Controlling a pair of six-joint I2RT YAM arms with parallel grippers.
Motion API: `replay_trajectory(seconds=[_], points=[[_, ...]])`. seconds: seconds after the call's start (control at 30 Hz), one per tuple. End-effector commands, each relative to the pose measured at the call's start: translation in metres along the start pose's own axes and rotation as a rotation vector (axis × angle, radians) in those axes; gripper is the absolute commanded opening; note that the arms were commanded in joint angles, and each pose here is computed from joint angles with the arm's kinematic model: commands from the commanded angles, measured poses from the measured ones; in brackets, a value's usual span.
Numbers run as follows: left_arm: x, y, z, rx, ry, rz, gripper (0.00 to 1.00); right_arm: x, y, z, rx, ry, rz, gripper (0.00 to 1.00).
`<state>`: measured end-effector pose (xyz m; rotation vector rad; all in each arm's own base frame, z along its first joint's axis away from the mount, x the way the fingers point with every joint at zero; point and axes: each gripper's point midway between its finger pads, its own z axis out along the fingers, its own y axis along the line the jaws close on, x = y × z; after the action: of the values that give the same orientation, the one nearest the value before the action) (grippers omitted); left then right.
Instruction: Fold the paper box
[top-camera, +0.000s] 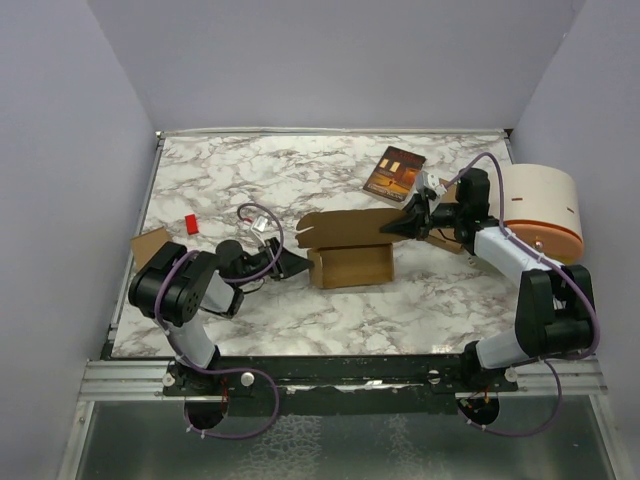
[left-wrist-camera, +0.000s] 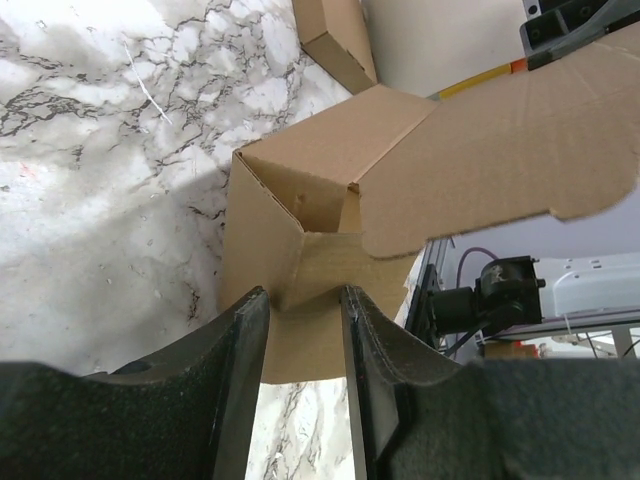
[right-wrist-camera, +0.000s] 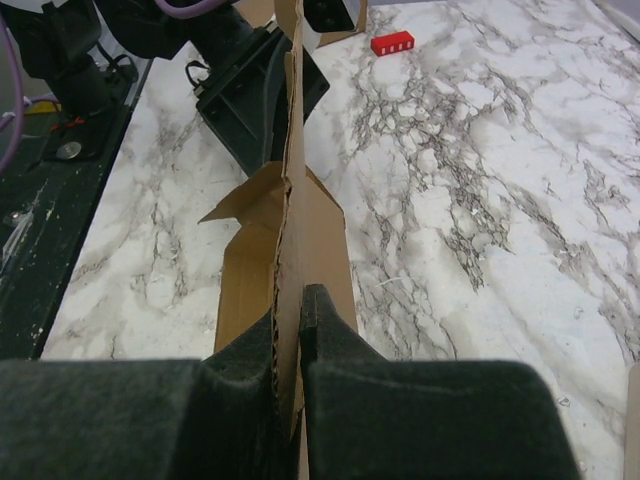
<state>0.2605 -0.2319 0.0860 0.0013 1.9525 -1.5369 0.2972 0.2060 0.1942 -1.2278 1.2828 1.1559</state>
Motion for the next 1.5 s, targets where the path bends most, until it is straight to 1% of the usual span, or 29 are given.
replay_trajectory(seconds=[0.0,0.23,0.4,0.57,0.7,0.87,1.2,1.47], points=[[0.0,0.003,0.004,-0.03,0.012,0.032,0.39,0.002,-0.004,-0.001,0.01,0.0,-0.028,0.01],[0.006,0.014,0.007,-0.05,0.038,0.042,0.4,0.002,-0.004,-0.001,0.008,-0.002,-0.024,0.01],[0.007,0.009,0.011,-0.024,0.037,0.061,0.46,0.002,-0.004,-0.001,0.007,-0.002,-0.019,0.01],[0.004,0.005,0.015,-0.028,0.03,0.091,0.48,0.003,-0.003,0.0,0.005,-0.004,-0.018,0.01],[0.004,0.012,0.018,-0.085,0.017,0.1,0.48,0.003,-0.003,0.001,0.005,-0.004,-0.016,0.01],[-0.005,0.011,0.022,-0.144,-0.034,0.135,0.46,0.004,-0.002,0.002,0.006,-0.001,-0.014,0.01],[-0.003,0.021,0.031,-0.26,-0.058,0.16,0.45,-0.004,0.006,0.004,-0.015,-0.027,-0.006,0.01],[-0.005,0.032,0.033,-0.397,-0.082,0.218,0.45,-0.004,0.008,0.008,-0.013,-0.037,0.066,0.01]])
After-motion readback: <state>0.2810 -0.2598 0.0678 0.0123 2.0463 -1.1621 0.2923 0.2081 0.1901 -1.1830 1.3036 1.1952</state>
